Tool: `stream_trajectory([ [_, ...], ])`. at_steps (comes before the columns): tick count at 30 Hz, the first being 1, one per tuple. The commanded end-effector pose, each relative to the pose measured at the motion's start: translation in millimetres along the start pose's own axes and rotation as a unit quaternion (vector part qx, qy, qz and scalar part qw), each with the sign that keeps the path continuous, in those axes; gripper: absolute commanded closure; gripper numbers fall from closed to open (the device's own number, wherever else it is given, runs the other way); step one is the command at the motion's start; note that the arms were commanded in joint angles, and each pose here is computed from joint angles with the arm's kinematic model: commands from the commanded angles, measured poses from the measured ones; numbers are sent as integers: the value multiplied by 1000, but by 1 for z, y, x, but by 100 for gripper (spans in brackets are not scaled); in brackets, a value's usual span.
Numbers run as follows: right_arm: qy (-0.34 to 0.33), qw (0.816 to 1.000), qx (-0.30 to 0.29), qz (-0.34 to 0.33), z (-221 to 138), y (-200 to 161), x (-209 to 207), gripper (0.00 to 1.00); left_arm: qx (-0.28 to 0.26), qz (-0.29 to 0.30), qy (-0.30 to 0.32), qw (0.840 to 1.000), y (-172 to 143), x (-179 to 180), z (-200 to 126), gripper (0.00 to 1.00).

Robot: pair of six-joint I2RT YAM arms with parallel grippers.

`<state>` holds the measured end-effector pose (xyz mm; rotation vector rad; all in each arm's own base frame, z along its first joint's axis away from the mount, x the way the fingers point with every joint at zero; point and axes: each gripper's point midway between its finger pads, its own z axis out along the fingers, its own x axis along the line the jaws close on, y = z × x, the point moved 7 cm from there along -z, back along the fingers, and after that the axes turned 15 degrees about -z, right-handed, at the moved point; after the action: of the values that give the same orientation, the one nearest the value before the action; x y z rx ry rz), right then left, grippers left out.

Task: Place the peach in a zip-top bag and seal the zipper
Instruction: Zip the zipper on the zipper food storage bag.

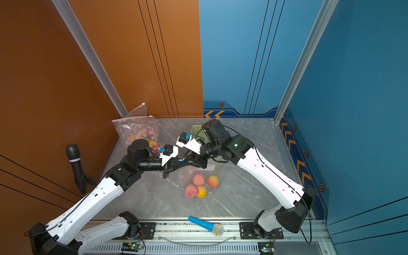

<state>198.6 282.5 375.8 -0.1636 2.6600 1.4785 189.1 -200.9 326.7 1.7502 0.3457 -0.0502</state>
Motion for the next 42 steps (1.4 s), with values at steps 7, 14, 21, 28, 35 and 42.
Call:
stream_trajectory([
  [7,19,1000,-9,1,-6,1,4,86,-4,3,-1,1000,7,2,-1,100],
  [14,10,1000,2,6,-7,-6,3,94,-9,3,9,1000,10,3,-4,100],
  [21,-9,1000,25,3,-15,-13,6,97,-20,6,18,1000,15,2,-11,100],
  [28,-24,999,37,7,-23,-21,7,97,-25,6,35,999,15,6,-16,100],
  [35,-36,998,42,17,-29,-29,7,98,-32,9,57,998,16,6,-23,100],
  [42,-42,998,45,25,-33,-34,9,98,-40,4,101,994,13,12,-30,100],
])
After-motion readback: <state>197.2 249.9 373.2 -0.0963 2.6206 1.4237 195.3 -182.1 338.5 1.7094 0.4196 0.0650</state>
